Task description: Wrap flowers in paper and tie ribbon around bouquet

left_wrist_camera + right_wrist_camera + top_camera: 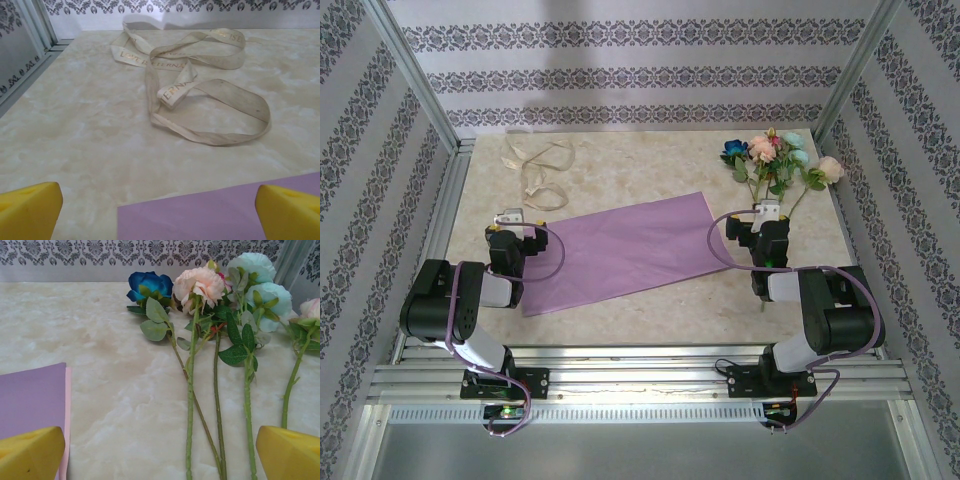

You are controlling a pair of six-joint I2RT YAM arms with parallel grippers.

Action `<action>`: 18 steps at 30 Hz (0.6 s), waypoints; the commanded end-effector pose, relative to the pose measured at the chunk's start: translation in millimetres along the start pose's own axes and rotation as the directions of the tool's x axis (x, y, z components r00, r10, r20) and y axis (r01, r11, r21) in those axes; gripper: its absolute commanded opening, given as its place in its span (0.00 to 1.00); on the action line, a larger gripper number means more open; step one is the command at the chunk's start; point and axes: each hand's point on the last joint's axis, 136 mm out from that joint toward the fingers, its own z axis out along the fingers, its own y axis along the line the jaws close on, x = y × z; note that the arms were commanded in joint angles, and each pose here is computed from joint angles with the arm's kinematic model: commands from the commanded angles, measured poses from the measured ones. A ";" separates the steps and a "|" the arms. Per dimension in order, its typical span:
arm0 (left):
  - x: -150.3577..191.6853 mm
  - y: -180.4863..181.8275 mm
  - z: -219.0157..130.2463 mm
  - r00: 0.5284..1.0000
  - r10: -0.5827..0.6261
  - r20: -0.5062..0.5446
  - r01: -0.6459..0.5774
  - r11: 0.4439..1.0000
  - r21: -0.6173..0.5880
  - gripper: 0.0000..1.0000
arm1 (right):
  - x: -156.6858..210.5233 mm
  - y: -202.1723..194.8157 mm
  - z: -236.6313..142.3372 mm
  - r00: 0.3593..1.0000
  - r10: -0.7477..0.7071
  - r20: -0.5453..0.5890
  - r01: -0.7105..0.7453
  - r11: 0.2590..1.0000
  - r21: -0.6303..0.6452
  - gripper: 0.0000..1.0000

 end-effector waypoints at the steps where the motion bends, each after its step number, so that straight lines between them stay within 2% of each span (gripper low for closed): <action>1: -12.3 1.4 -7.1 0.998 -0.008 0.059 0.009 0.999 -0.032 0.99 | -11.8 -4.1 -6.4 0.999 -0.004 0.042 0.002 0.999 0.050 0.98; 3: -23.0 -7.0 -17.3 0.995 0.044 0.091 -0.041 0.998 -0.040 0.99 | -32.4 -6.0 -20.6 0.996 -0.054 0.067 0.044 0.988 0.149 0.98; 4: -33.6 -8.2 -25.2 0.990 0.095 0.107 -0.082 0.990 -0.116 0.99 | -45.4 -4.1 -28.4 0.993 -0.082 0.081 0.066 0.981 0.181 0.98; 6: -59.2 -12.9 -40.0 0.982 0.142 0.120 -0.121 0.978 -0.170 0.99 | -77.4 2.6 -45.9 0.983 -0.105 0.153 0.072 0.976 0.206 0.98; 8: -106.5 -14.4 -54.6 0.978 0.070 0.199 -0.032 0.982 -0.188 0.99 | -123.2 11.6 -69.7 0.971 -0.108 0.212 0.059 0.973 0.225 0.98; 9: -128.0 -13.9 -60.1 0.975 0.024 0.222 0.021 0.980 -0.196 0.99 | -138.0 11.6 -78.4 0.976 -0.065 0.209 0.013 0.971 0.238 0.98; 10: -148.7 -7.2 -66.5 0.972 -0.072 0.224 0.124 0.966 -0.225 0.99 | -155.8 10.7 -89.4 0.979 0.024 0.203 -0.072 0.970 0.231 0.98; 11: -151.6 -3.4 -72.1 0.973 -0.183 0.144 0.213 0.949 -0.233 0.99 | -165.8 17.2 -96.2 0.979 0.127 0.158 -0.152 0.975 0.161 0.98; 12: -152.1 -1.7 -79.8 0.954 -0.289 0.081 0.300 0.925 -0.233 0.99 | -163.5 20.8 -101.1 0.970 0.225 0.096 -0.235 0.966 0.110 0.98; 13: -152.3 -2.7 -84.3 0.919 -0.393 0.032 0.391 0.897 -0.206 0.99 | -153.1 19.4 -104.2 0.920 0.389 0.051 -0.392 0.915 0.094 0.98; 14: -151.2 -10.5 -75.4 0.863 -0.504 -0.018 0.500 0.860 -0.106 0.99 | -144.1 22.3 -101.2 0.860 0.511 0.006 -0.511 0.859 0.024 0.98; 15: -148.0 -20.6 -66.4 0.790 -0.603 -0.110 0.606 0.795 -0.004 0.99 | -140.4 33.6 -97.4 0.827 0.558 -0.068 -0.562 0.822 -0.094 0.98; 16: -139.8 -28.3 -58.7 0.703 -0.678 -0.215 0.697 0.717 0.020 0.99 | -137.0 42.3 -94.9 0.803 0.579 -0.142 -0.595 0.790 -0.146 0.98; 17: -126.1 -36.8 -56.7 0.656 -0.687 -0.312 0.719 0.695 -0.019 0.99 | -125.5 50.1 -96.9 0.822 0.525 -0.222 -0.554 0.828 -0.093 0.98; 18: -114.2 -47.3 -58.7 0.632 -0.663 -0.401 0.707 0.705 -0.052 0.99 | -111.9 59.1 -102.5 0.856 0.429 -0.288 -0.455 0.890 -0.030 0.97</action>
